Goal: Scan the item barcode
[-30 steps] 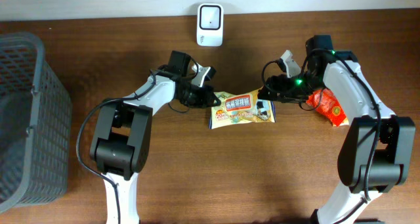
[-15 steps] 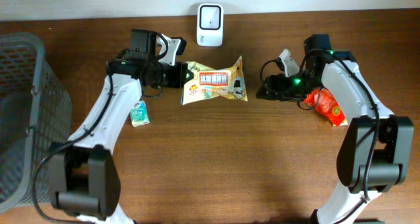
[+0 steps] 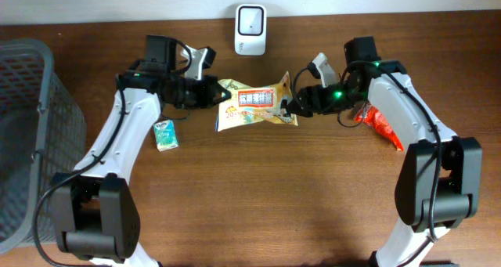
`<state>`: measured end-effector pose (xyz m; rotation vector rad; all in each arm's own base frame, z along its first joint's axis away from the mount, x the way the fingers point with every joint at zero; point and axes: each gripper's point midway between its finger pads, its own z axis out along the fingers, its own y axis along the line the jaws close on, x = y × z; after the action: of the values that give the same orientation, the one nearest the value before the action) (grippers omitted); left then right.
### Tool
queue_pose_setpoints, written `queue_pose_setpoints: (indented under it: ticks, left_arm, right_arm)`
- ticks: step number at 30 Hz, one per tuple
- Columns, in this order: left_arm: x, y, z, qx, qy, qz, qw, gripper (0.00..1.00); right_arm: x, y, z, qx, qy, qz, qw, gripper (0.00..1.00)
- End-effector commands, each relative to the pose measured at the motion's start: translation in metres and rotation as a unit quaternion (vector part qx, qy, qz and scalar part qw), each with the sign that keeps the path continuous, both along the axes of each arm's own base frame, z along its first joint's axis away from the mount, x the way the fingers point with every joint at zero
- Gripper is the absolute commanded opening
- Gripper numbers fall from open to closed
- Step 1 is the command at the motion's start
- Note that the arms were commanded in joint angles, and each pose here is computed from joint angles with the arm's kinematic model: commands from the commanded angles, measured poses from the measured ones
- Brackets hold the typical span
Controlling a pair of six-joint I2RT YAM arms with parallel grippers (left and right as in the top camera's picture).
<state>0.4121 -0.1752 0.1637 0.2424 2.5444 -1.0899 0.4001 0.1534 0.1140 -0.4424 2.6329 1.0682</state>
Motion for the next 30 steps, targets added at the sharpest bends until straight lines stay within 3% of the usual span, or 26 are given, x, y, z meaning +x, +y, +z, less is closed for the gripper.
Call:
queue_pose_setpoints:
  ticks: [1,3,5,6,9,13,16,17,18,19,20,23,25,27,30]
  left_arm:
    - [-0.005,-0.006,0.019,-0.056,0.006,-0.016,0.998,0.0]
    - [-0.005,-0.006,0.019,-0.058,0.006,-0.017,0.998,0.0]
    - [-0.005,-0.006,0.019,-0.058,0.006,-0.017,0.998,0.0]
    - [-0.005,-0.006,0.019,-0.058,0.006,-0.016,0.998,0.0]
    - [-0.003,-0.004,0.016,-0.048,0.005,-0.011,0.999,0.0]
    - [0.003,0.008,0.001,-0.001,0.007,0.015,1.0,0.0]
    - [0.005,0.016,-0.013,0.043,0.012,0.031,0.999,0.0]
    - [0.006,0.019,-0.018,0.064,0.011,0.039,0.997,0.17]
    - [0.009,0.023,-0.023,0.086,0.007,0.047,0.995,0.4]
    - [0.011,0.025,-0.025,0.104,0.0,0.053,0.993,0.63]
    - [0.013,0.026,-0.026,0.113,-0.004,0.057,0.992,0.68]
    - [0.016,0.026,-0.025,0.113,-0.011,0.058,0.992,0.71]
    - [0.02,0.025,-0.024,0.111,-0.018,0.059,0.992,0.71]
    - [0.022,0.025,-0.026,0.11,-0.021,0.06,0.992,0.71]
    - [0.027,0.028,-0.033,0.115,-0.021,0.064,0.991,0.72]
  right_arm:
    - [-0.006,0.029,0.01,0.07,-0.013,0.045,0.996,0.82]
    - [-0.006,0.037,0.006,0.075,-0.015,0.055,0.996,0.82]
    - [-0.007,0.045,0.007,0.096,-0.014,0.065,0.993,0.75]
    - [-0.007,0.05,0.01,0.111,-0.018,0.071,0.991,0.67]
    - [-0.003,0.052,0.016,0.124,-0.03,0.074,0.989,0.19]
    - [-0.002,0.051,0.022,0.119,-0.031,0.066,0.99,0.11]
    - [0.003,0.039,0.025,0.06,-0.041,0.032,0.997,0.06]
    - [0.004,0.031,0.029,0.029,-0.049,0.015,0.998,0.04]
    - [0.006,0.022,0.031,-0.005,-0.056,-0.004,0.998,0.04]
    - [0.009,0.0,0.033,-0.09,-0.071,-0.05,0.992,0.04]
    - [0.012,-0.028,0.035,-0.204,-0.093,-0.104,0.969,0.04]
    - [0.009,-0.058,0.045,-0.345,-0.128,-0.16,0.916,0.04]
    - [0.001,-0.085,0.062,-0.492,-0.167,-0.218,0.826,0.04]
    - [-0.008,-0.091,0.077,-0.577,-0.202,-0.236,0.755,0.04]
    - [-0.018,-0.077,0.077,-0.664,-0.236,-0.191,0.684,0.05]
